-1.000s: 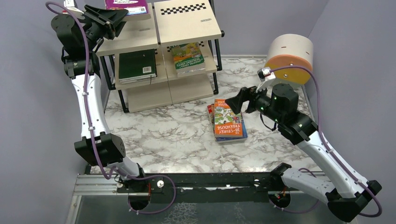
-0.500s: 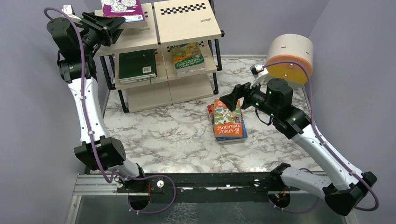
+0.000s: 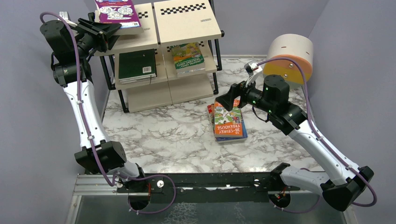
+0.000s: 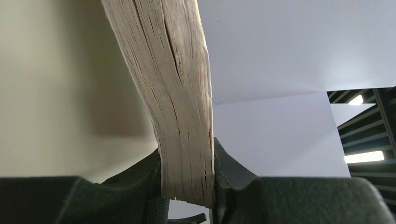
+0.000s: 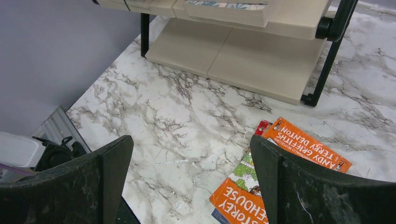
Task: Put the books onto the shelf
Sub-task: Place the book on the shelf.
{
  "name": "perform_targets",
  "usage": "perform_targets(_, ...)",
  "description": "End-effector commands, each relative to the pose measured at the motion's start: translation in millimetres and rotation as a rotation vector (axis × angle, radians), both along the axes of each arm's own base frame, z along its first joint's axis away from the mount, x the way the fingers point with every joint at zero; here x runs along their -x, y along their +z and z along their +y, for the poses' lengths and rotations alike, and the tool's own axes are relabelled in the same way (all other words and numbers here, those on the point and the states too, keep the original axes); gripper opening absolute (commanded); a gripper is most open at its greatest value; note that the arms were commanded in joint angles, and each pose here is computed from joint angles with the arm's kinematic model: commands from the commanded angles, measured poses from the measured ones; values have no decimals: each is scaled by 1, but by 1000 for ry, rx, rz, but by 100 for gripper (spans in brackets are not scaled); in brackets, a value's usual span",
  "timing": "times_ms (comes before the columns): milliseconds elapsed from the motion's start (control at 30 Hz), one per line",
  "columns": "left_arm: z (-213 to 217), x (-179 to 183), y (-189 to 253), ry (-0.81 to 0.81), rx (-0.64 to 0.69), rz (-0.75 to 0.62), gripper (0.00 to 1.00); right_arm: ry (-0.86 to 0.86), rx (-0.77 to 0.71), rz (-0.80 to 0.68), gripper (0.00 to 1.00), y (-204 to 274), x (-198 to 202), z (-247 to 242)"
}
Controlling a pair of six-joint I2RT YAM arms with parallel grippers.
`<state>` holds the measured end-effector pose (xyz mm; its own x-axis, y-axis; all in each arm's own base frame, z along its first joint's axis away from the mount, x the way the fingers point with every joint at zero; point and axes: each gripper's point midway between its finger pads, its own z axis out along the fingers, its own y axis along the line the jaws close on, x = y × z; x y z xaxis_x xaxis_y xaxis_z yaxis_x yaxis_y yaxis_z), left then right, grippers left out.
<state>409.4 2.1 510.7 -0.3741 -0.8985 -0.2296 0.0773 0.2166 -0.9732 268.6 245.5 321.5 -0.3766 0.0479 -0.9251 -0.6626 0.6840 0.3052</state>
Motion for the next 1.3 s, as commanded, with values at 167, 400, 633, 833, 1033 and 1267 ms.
perform_targets(167, -22, 45, 41, -73, -34, -125, 17, 28, -41, -45, 94, 18, -1, 7)
perform_targets(400, -26, 52, 25, -95, -14, -111, 17, 35, -45, -34, 93, 17, -2, 10)
perform_targets(633, -29, 56, 22, -111, 6, -108, 34, 39, -51, -32, 93, 17, 0, 10)
perform_targets(833, -30, 60, 16, -107, 13, -88, 49, 48, -60, -39, 93, 21, 2, 11)
perform_targets(1033, -36, 69, 3, -120, 28, -66, 51, 61, -73, -38, 93, 22, 1, 15)
perform_targets(1267, -36, 75, -14, -114, 42, -29, 52, 67, -79, -38, 92, 23, 1, 16)
